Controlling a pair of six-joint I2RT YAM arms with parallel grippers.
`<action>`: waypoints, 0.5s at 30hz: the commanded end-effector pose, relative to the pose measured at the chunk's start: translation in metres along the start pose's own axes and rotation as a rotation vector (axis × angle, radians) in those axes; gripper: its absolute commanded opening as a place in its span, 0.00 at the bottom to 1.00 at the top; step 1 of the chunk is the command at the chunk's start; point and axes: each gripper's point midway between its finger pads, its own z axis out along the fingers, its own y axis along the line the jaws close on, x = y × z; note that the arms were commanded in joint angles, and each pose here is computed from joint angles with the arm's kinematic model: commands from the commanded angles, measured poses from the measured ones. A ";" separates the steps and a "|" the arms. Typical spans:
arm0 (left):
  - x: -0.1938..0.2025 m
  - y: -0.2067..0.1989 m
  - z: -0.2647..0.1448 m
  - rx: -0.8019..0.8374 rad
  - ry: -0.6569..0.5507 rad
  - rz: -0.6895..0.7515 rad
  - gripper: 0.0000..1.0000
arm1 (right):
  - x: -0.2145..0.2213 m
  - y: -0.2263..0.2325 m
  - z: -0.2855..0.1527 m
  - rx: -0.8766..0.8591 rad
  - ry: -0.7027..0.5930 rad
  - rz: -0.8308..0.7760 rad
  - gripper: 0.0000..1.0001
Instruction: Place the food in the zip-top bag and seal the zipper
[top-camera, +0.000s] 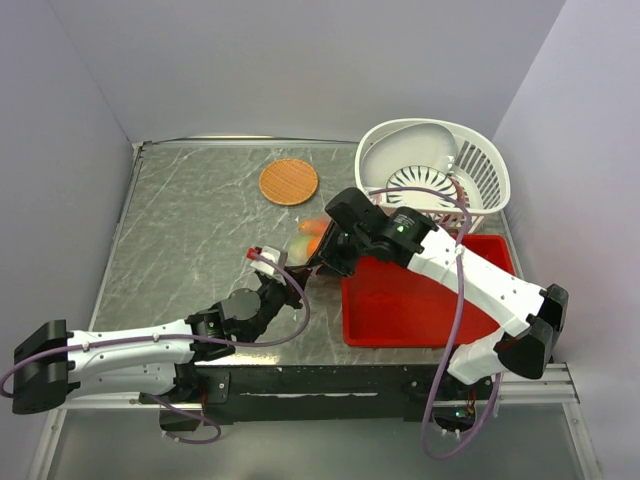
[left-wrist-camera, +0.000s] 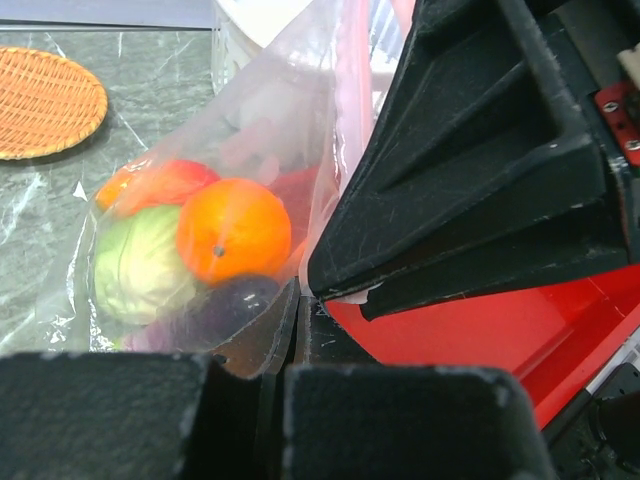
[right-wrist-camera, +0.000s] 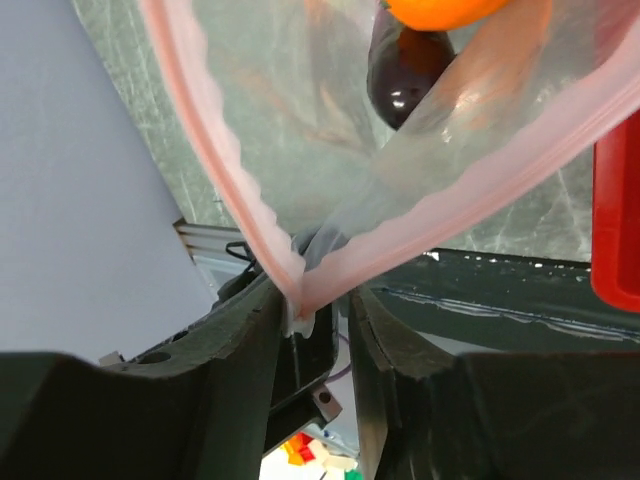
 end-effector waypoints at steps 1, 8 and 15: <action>-0.030 -0.017 0.004 0.041 -0.075 -0.054 0.01 | 0.000 0.016 -0.014 -0.089 -0.010 0.033 0.39; -0.032 -0.017 0.004 0.044 -0.080 -0.057 0.01 | -0.013 0.008 -0.012 -0.079 -0.050 0.074 0.29; -0.031 -0.017 0.003 0.047 -0.079 -0.055 0.01 | -0.020 0.001 -0.011 -0.073 -0.071 0.096 0.23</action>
